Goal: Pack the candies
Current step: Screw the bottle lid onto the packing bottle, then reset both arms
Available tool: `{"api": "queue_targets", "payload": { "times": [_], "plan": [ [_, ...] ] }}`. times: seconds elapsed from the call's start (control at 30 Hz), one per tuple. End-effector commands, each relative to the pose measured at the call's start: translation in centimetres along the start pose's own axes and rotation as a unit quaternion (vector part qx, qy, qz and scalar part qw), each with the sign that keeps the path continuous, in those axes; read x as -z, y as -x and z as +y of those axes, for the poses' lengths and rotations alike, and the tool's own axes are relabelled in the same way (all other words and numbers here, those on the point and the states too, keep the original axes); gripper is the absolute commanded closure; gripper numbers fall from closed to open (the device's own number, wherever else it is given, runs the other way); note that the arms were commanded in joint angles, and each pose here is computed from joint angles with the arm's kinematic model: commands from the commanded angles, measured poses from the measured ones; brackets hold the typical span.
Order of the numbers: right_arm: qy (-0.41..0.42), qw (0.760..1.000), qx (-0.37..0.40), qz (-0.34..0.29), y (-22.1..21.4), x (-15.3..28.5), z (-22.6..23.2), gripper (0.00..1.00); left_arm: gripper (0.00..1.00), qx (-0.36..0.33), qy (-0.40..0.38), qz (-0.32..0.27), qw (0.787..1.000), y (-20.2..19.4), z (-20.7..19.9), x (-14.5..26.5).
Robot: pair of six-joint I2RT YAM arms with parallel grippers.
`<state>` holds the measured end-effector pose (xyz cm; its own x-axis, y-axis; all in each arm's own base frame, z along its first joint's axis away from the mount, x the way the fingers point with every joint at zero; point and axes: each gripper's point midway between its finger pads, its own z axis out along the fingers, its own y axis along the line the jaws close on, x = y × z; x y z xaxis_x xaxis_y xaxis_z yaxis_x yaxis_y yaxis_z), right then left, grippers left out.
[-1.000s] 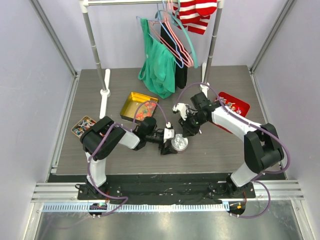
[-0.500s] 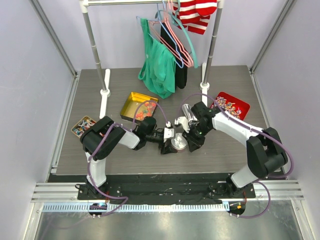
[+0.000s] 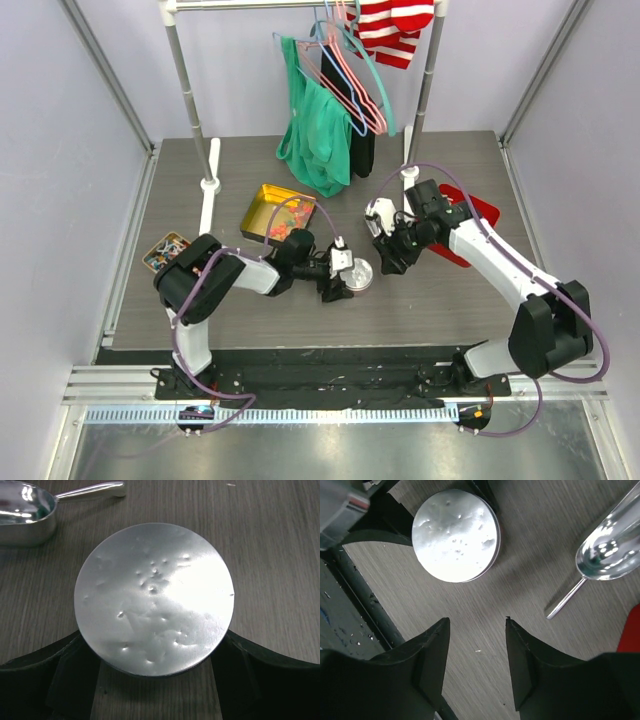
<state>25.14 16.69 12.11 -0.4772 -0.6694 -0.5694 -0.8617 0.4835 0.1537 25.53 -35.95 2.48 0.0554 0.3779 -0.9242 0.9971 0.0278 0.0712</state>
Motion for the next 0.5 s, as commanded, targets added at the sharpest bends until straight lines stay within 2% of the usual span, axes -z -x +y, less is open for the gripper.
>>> {"api": "queue_targets", "payload": {
  "times": [0.0,0.03,0.1,0.13,0.17,0.33,0.4,0.43,0.47],
  "plan": [
    [-0.030,0.998,0.008,-0.046,2.2,1.1,-0.8,0.45,0.69,0.036,0.063,0.119,0.990,-5.0,1.6,1.9],
    [-0.037,0.998,0.013,-0.056,2.6,1.3,-1.0,0.42,0.69,0.040,0.072,0.143,0.986,-5.9,1.6,2.4],
    [-0.036,0.997,0.015,-0.062,2.8,1.4,-0.9,0.40,0.63,0.038,0.072,0.151,0.985,-6.2,1.3,2.7],
    [-0.038,0.997,0.015,-0.065,3.0,1.5,-1.0,0.38,0.58,0.038,0.071,0.145,0.986,-5.6,1.4,2.8],
    [-0.037,0.997,0.014,-0.066,3.0,1.5,-0.9,0.37,0.48,0.040,0.071,0.143,0.986,-5.4,1.3,2.9],
    [-0.038,0.997,0.016,-0.070,2.9,1.6,-0.8,0.32,0.30,0.039,0.066,0.160,0.984,-5.7,1.1,3.3],
    [-0.038,0.996,0.018,-0.074,2.9,1.8,-0.6,0.32,0.07,0.044,0.063,0.168,0.983,-5.7,0.9,3.6],
    [-0.040,0.996,0.019,-0.075,2.9,1.8,-0.6,0.31,0.01,0.044,0.062,0.169,0.983,-5.7,0.8,3.7],
    [-0.040,0.996,0.018,-0.076,2.9,1.8,-0.5,0.31,0.00,0.039,0.063,0.169,0.983,-5.4,0.9,3.9]
  ]
}}
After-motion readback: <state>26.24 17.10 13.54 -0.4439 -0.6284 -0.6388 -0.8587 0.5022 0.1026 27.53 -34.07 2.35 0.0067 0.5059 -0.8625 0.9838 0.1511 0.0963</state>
